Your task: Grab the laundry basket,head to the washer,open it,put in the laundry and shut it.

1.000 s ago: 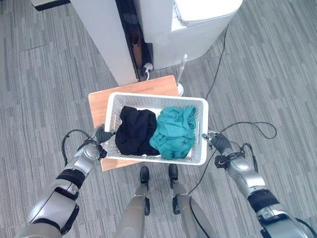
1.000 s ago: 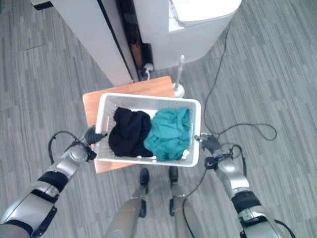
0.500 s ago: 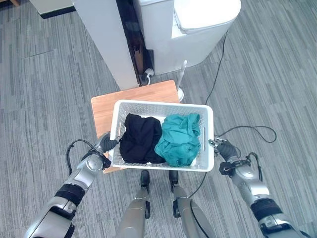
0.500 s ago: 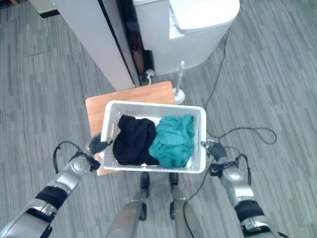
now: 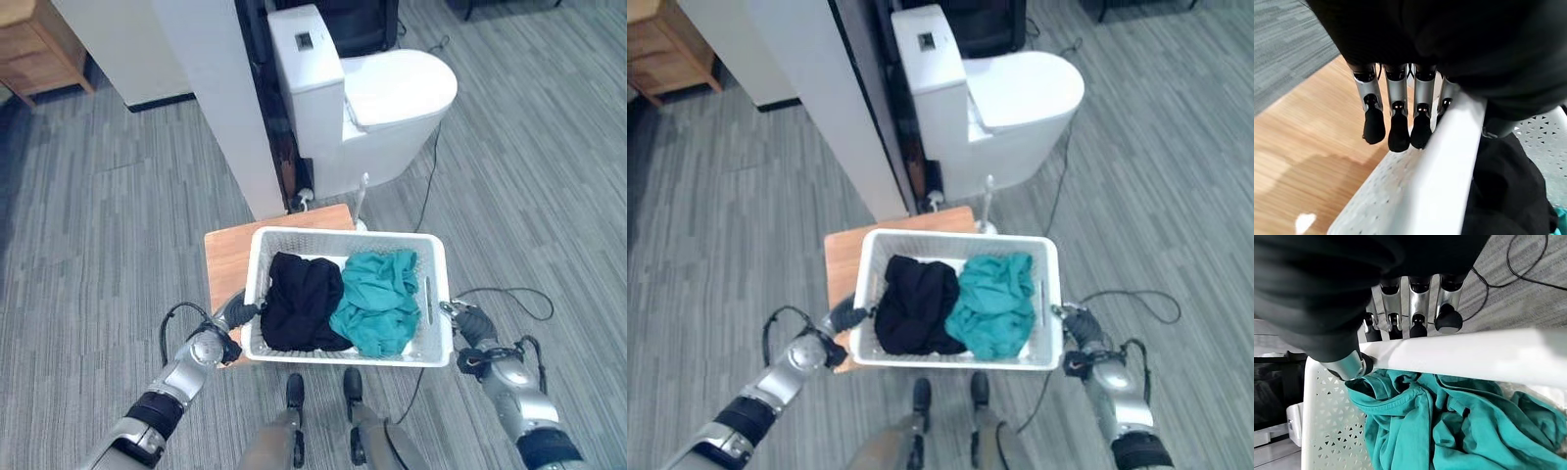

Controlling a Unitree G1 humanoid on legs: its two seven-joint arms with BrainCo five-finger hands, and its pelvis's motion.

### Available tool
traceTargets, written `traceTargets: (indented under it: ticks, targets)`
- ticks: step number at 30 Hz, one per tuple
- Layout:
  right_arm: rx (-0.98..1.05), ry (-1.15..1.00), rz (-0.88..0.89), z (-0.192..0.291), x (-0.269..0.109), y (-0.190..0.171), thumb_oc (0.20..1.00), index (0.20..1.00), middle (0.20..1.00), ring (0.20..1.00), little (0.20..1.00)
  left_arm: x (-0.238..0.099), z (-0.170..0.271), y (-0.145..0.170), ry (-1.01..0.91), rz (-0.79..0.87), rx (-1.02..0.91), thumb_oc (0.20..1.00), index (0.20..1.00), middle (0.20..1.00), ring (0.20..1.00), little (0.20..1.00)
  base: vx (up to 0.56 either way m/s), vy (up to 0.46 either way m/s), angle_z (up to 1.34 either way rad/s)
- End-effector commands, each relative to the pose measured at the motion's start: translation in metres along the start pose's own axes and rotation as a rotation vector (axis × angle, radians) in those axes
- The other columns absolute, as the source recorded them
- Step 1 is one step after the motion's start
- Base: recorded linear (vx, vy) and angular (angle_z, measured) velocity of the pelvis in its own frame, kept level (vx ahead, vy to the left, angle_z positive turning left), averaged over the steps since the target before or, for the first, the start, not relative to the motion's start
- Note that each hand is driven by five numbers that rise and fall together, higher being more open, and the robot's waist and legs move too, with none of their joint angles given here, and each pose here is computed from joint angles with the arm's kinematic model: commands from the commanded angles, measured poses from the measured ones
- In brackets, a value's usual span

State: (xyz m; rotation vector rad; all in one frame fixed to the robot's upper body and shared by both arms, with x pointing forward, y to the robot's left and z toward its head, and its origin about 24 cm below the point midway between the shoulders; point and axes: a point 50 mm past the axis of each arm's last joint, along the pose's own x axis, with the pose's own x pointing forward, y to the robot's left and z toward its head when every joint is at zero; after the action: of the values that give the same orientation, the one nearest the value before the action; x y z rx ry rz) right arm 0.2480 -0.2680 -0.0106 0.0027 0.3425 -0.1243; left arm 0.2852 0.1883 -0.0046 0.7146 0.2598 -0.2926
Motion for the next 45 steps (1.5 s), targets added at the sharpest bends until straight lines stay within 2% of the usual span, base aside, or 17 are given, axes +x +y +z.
traceTargets:
  ticks: [1, 8, 15, 18, 32, 36, 45]
  targets:
    - [-0.007, -0.082, 0.053, 0.011, -0.006, 0.002, 0.2, 0.2, 0.2, 0.2, 0.2, 0.006, 0.034, -0.014, -0.174, -0.073, -0.094, 0.2, 0.2, 0.2, 0.2, 0.2, 0.07, -0.075, 0.0]
    - [-0.014, -0.008, 0.015, -0.008, -0.015, -0.01, 0.2, 0.2, 0.2, 0.2, 0.2, 0.007, 0.029, -0.021, -0.144, -0.108, -0.108, 0.2, 0.2, 0.2, 0.2, 0.2, 0.03, -0.058, -0.02]
    - [-0.028, -0.015, -0.009, -0.008, -0.021, -0.018, 0.2, 0.2, 0.2, 0.2, 0.2, 0.01, 0.034, -0.026, -0.153, -0.127, -0.107, 0.2, 0.2, 0.2, 0.2, 0.2, -0.04, -0.043, -0.03]
    - [-0.041, -0.029, 0.007, -0.001, -0.013, -0.014, 0.2, 0.2, 0.2, 0.2, 0.2, 0.012, 0.039, -0.027, -0.172, -0.118, -0.107, 0.2, 0.2, 0.2, 0.2, 0.2, -0.21, 0.054, -0.2]
    - [-0.132, -0.117, 0.079, 0.043, 0.021, 0.01, 0.2, 0.2, 0.2, 0.2, 0.2, 0.013, 0.035, -0.016, -0.177, -0.078, -0.067, 0.2, 0.2, 0.2, 0.2, 0.2, -0.14, 0.209, -1.03]
    - [-0.133, -0.106, 0.106, 0.043, 0.028, 0.021, 0.2, 0.2, 0.2, 0.2, 0.2, 0.014, 0.034, -0.011, -0.162, -0.072, -0.072, 0.2, 0.2, 0.2, 0.2, 0.2, -0.38, 0.092, -0.86]
    - [-0.133, -0.061, 0.122, 0.032, 0.025, 0.018, 0.2, 0.2, 0.2, 0.2, 0.2, 0.009, 0.022, 0.0, -0.128, -0.046, -0.069, 0.2, 0.2, 0.2, 0.2, 0.2, -0.17, -0.009, -0.66]
